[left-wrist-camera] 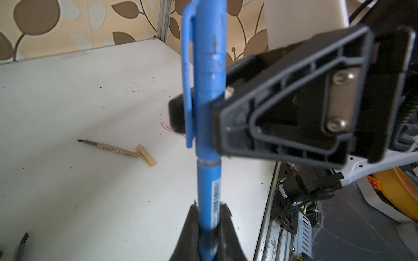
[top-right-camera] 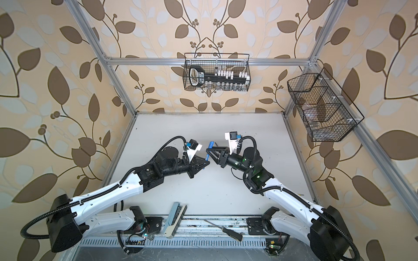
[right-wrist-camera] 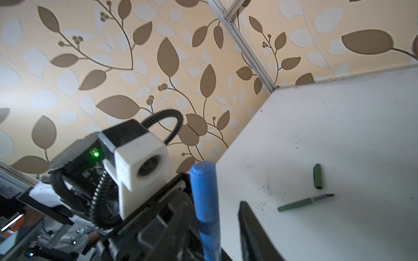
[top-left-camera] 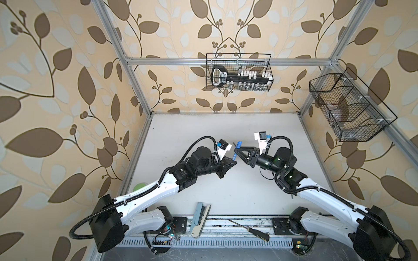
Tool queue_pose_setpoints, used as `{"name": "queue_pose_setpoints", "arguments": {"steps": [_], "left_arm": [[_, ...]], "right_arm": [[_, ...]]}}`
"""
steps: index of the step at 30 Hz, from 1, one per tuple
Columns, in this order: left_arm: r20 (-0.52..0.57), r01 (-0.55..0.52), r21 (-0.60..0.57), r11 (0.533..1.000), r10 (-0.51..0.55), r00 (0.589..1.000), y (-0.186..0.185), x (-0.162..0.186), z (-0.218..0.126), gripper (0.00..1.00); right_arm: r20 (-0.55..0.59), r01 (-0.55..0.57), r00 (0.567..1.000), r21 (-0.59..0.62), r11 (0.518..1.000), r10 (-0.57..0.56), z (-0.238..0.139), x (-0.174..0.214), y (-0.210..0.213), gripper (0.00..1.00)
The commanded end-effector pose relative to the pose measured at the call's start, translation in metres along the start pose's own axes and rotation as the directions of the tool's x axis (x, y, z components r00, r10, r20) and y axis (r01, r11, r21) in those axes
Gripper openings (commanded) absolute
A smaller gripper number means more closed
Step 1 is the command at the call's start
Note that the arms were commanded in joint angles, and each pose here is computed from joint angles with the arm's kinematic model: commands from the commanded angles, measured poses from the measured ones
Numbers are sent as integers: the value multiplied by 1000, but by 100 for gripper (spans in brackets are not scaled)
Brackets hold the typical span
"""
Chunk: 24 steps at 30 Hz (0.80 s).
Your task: Insert the pens into the pen caps
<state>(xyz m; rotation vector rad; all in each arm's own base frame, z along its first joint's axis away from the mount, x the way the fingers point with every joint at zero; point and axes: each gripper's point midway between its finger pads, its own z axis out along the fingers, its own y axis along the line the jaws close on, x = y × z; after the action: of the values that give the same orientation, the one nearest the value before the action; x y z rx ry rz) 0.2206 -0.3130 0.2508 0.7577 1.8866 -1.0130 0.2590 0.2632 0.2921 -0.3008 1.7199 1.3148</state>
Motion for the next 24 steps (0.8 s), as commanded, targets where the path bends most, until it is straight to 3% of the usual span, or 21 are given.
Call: {"name": "queue_pose_setpoints", "arguments": {"steps": [1, 13, 24], "left_arm": [[77, -63, 42, 997, 59, 995, -16, -31, -3, 10], [28, -55, 67, 996, 53, 998, -17, -18, 0, 9], [53, -82, 53, 995, 79, 995, -16, -26, 2, 5]], "right_arm": [[7, 60, 998, 31, 998, -60, -12, -18, 10, 49], [15, -1, 1000, -18, 1000, 2, 1, -43, 10, 44], [-21, -30, 999, -36, 999, 29, 3, -37, 11, 7]]}}
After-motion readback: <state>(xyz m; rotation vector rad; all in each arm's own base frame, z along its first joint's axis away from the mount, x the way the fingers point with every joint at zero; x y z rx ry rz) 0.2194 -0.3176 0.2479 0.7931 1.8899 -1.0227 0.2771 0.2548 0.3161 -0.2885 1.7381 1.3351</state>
